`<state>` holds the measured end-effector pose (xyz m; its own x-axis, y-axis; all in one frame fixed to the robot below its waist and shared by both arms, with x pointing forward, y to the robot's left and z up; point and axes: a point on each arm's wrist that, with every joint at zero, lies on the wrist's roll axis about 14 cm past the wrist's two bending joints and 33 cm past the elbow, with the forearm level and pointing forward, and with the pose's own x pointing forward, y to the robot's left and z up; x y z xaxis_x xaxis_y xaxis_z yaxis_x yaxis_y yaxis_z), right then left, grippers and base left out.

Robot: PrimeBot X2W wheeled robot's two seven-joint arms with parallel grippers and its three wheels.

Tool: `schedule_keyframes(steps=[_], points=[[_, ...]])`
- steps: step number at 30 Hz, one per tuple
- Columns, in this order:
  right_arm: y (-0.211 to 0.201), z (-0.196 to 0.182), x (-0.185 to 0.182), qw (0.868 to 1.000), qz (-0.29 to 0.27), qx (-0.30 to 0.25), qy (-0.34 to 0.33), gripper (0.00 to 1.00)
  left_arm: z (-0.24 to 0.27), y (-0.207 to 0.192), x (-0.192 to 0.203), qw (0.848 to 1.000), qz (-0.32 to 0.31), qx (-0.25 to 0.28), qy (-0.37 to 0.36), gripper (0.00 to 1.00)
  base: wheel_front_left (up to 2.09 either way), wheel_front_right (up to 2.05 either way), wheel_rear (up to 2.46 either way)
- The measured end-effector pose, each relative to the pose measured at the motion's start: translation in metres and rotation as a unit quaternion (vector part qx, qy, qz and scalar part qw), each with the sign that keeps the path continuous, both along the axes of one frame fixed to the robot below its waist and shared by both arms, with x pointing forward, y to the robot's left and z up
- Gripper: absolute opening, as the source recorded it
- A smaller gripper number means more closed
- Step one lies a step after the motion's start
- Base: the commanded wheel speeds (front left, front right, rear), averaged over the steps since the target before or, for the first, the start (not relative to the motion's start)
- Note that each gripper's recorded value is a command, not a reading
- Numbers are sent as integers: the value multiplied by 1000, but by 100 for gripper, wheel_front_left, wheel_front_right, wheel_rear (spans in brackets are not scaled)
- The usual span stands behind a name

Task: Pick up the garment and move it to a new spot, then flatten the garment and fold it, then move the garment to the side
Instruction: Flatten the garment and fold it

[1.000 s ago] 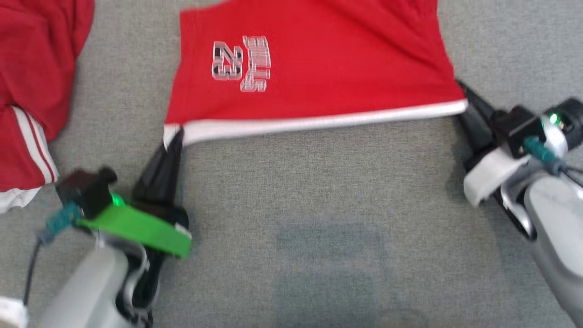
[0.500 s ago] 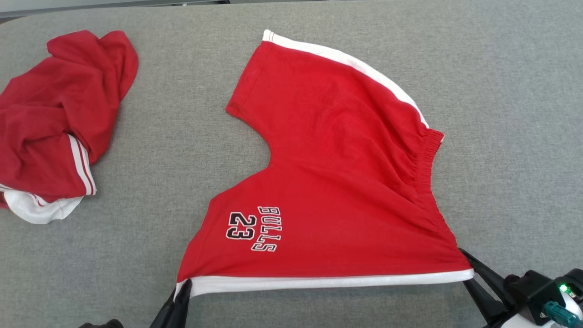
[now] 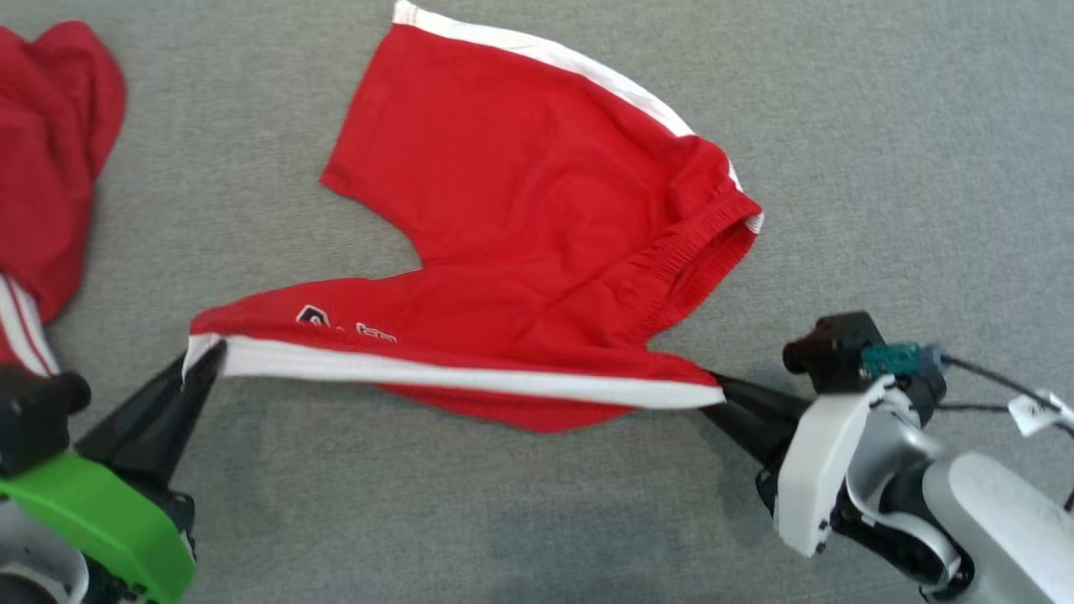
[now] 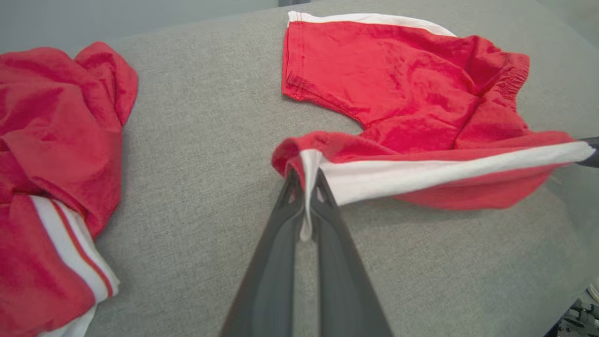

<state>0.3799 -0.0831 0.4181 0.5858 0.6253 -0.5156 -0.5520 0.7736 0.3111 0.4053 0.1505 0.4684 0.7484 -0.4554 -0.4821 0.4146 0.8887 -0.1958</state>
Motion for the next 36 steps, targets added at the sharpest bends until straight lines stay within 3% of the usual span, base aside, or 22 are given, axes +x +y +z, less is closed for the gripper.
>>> schedule_keyframes(steps=[6,13,21,27,36], points=[[-15,-8,18,997,-26,28,72,0,5,-35,51,994,-107,29,14,0,0,0,0],[-38,5,6,990,-19,31,134,0,10,-73,93,985,-165,31,26,0,0,0,0],[-47,25,13,985,-42,72,150,0,17,-99,125,978,-205,47,13,0,0,0,0],[-50,16,29,980,-53,81,175,0,6,-103,148,971,-219,97,23,0,0,0,0],[-44,-1,63,975,-62,90,195,0,-13,-123,194,968,-217,124,31,0,0,0,0]])
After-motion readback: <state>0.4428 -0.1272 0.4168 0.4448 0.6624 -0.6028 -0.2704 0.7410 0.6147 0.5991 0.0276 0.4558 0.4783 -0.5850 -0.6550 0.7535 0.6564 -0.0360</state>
